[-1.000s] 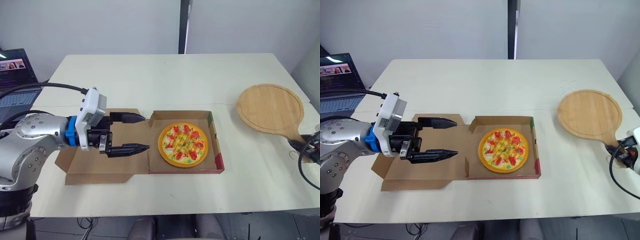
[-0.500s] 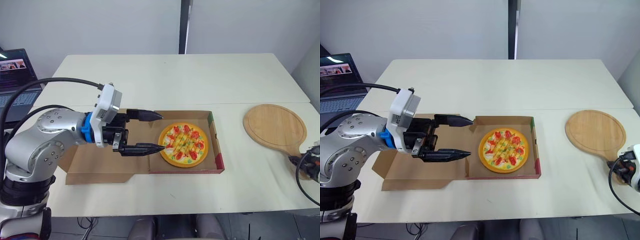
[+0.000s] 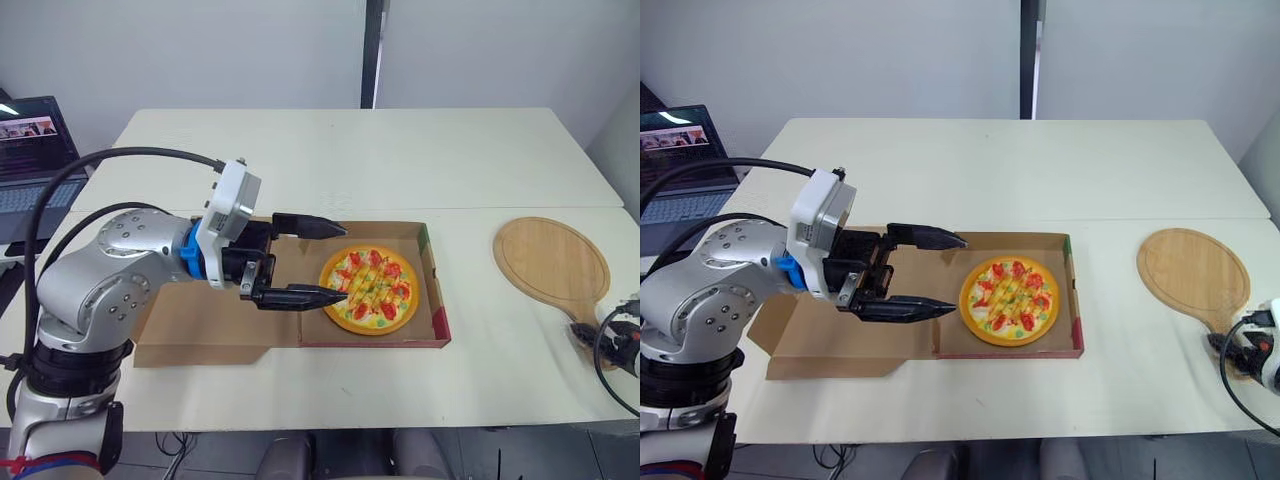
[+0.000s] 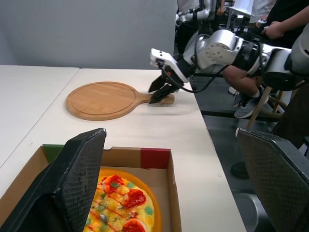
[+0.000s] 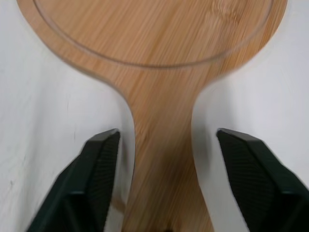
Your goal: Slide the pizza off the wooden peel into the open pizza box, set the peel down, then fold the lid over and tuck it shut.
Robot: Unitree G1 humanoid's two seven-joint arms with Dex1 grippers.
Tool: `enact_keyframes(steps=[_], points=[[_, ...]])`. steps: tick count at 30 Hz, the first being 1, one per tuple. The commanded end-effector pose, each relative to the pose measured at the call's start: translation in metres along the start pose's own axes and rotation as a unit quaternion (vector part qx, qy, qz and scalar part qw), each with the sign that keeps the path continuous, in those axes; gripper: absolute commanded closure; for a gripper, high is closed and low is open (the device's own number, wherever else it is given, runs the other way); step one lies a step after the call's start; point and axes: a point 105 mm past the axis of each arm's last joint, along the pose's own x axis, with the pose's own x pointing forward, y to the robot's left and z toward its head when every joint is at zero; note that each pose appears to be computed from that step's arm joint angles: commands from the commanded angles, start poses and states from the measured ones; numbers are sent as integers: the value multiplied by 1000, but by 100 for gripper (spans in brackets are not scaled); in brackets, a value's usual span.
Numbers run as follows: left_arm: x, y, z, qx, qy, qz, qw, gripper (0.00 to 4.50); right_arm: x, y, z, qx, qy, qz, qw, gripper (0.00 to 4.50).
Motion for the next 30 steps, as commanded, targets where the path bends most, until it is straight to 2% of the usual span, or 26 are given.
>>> enact_keyframes(steps=[1,9,14,19,22,28,30], points=[[0,3,5,23,-2,6,1000,0,-19,-5,15,-5,-35,-3,999,2],[-5,10,1,31,6,30,999,0,-40,-6,44,-51,-78,0,996,2],[-9,15,3,36,-1,58,998,0,-39,11,64,-118,-101,32,987,2],[-23,22,-5,24,-3,125,992,0,-33,45,93,-213,-168,88,958,2],[-38,29,-17,38,1,207,978,0,-23,72,117,-249,-217,132,934,2],[-76,29,-39,23,5,334,942,0,-16,137,154,-303,-243,284,877,2],[-88,21,-48,9,12,369,929,0,-18,162,164,-339,-250,337,842,2]])
